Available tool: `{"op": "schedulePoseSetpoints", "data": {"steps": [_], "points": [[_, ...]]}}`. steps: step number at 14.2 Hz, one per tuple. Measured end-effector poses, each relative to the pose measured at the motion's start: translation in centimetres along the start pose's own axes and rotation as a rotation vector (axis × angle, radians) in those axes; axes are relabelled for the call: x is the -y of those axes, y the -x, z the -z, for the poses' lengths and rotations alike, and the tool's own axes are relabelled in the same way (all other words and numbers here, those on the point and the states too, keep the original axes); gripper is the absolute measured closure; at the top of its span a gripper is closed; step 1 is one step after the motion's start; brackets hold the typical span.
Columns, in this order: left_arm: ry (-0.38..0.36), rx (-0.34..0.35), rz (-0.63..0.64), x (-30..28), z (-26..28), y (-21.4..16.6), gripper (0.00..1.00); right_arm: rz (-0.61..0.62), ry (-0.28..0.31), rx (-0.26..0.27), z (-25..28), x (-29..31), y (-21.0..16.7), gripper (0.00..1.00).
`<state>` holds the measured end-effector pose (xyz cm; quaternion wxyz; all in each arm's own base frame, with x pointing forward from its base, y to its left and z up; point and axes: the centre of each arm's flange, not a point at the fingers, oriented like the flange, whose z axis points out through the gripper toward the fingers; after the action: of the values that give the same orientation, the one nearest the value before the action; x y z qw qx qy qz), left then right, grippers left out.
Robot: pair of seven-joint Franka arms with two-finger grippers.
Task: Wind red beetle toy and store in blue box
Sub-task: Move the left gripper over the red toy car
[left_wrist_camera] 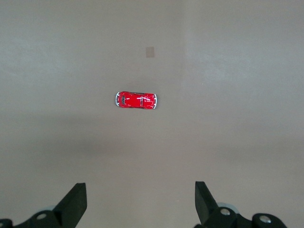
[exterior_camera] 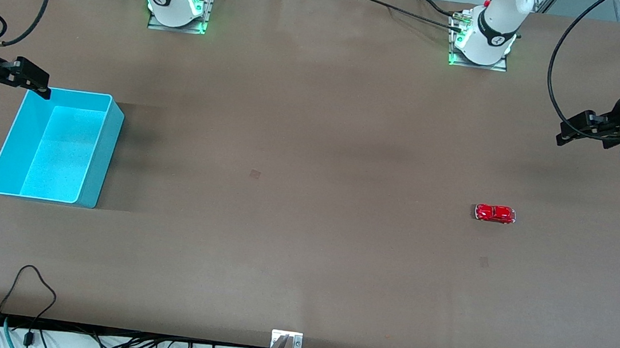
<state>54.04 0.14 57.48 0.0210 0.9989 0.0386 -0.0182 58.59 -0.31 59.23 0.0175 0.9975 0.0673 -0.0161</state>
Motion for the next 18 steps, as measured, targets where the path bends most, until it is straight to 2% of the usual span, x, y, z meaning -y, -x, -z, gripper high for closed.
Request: {"op": "schedulePoseSetpoints", "data": {"steps": [6,9,12,16,18], "points": [[-0.003,0.020,0.000,0.1,-1.0,1.3,0.00,0.001,-0.012,0.005,-0.3,0.2,-0.1,0.00],[-0.004,0.066,-0.030,0.2,-3.1,0.8,0.00,0.001,-0.013,0.009,-0.5,0.2,-0.2,0.00],[0.009,0.135,-0.204,0.3,-7.4,-1.0,0.00,0.001,-0.014,0.012,-0.6,0.2,-0.3,0.00],[0.045,0.163,-0.536,0.8,-13.5,-3.9,0.00,-0.001,-0.015,0.021,-0.9,0.1,-0.3,0.00],[0.054,0.151,-0.680,2.0,-17.2,-5.1,0.00,-0.001,-0.015,0.022,-0.9,0.1,-0.3,0.00]]}}
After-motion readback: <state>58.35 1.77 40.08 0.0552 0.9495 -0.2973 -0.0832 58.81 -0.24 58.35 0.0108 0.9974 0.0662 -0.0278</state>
